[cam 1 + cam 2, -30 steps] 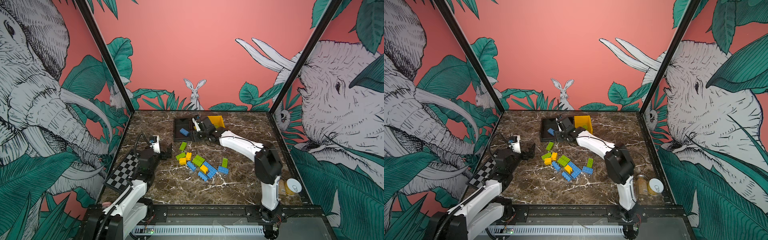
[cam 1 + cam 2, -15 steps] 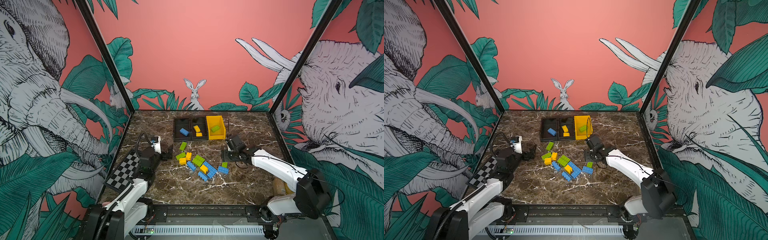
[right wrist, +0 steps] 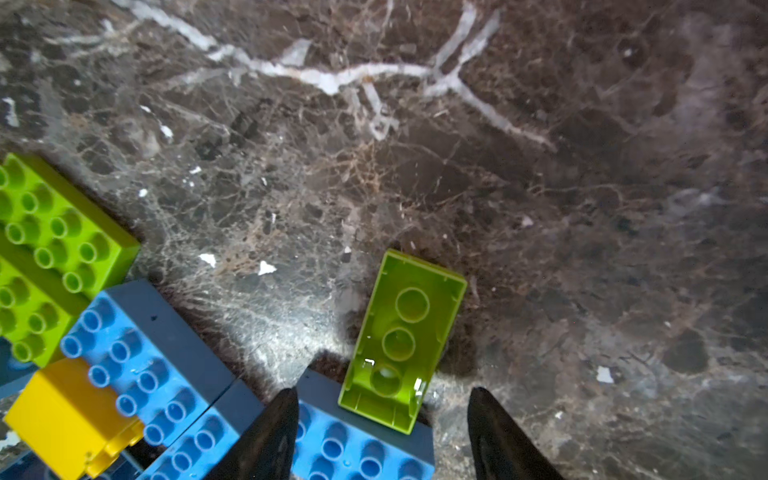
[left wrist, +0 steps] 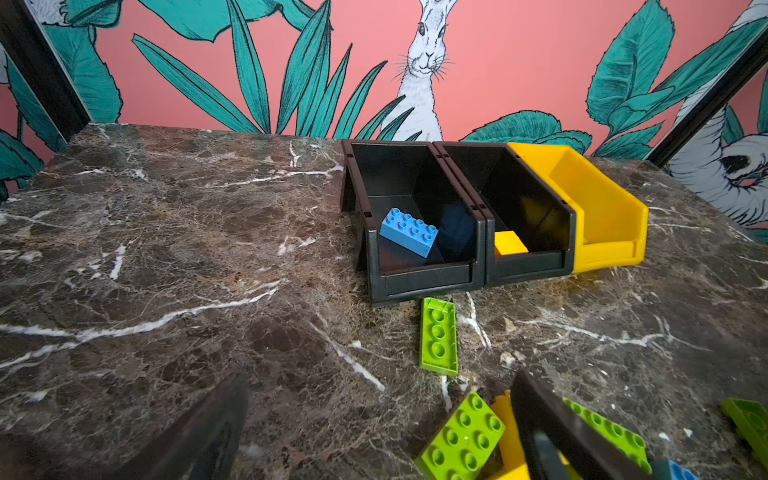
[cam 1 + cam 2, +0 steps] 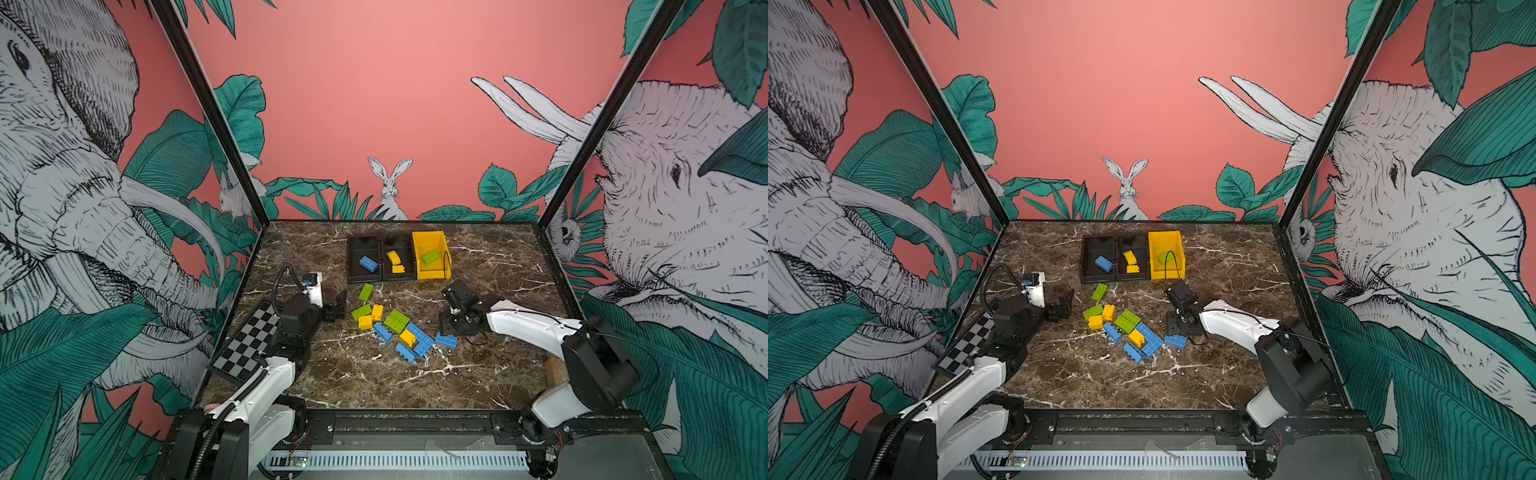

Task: Sort the legos into containers by color
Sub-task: 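Return the right gripper to the pile and grasp a lime-green brick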

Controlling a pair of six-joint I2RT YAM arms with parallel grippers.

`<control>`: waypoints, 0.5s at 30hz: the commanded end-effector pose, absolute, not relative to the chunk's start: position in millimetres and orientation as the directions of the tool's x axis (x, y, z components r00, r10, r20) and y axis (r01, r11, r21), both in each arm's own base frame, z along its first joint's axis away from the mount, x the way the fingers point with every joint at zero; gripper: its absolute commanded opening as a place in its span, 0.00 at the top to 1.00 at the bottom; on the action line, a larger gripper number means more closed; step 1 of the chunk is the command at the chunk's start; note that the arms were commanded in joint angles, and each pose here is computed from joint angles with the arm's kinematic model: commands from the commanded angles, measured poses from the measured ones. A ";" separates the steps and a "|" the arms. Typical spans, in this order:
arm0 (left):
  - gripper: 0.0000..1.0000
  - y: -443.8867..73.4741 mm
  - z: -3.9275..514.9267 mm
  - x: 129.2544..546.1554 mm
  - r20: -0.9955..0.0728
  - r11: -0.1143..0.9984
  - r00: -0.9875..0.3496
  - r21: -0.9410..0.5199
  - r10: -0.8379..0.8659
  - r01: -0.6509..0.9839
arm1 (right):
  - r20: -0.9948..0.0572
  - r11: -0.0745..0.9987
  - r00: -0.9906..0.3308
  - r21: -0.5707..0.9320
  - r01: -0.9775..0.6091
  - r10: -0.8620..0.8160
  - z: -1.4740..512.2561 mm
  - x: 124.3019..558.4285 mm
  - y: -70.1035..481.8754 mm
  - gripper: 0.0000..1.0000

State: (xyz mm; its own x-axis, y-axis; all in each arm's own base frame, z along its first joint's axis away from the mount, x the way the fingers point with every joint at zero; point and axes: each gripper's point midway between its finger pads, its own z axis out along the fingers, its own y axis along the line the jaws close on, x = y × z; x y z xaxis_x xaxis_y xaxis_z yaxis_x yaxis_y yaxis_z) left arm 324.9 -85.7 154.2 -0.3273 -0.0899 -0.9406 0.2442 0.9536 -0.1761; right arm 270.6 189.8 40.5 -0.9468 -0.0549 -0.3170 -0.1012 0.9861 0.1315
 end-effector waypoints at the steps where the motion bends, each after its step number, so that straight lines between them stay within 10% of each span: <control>1: 0.01 -86.6 170.2 327.4 -0.955 0.953 -0.284 -0.165 -0.089 0.253 | -0.340 0.986 -0.939 0.128 -0.108 -0.059 45.2 281.6 197.2 0.36; 15: 0.01 -85.6 170.5 327.6 -0.955 0.955 -0.283 -0.163 -0.089 0.249 | -0.315 0.993 -0.943 0.017 -0.120 -0.108 18.0 289.3 186.5 0.53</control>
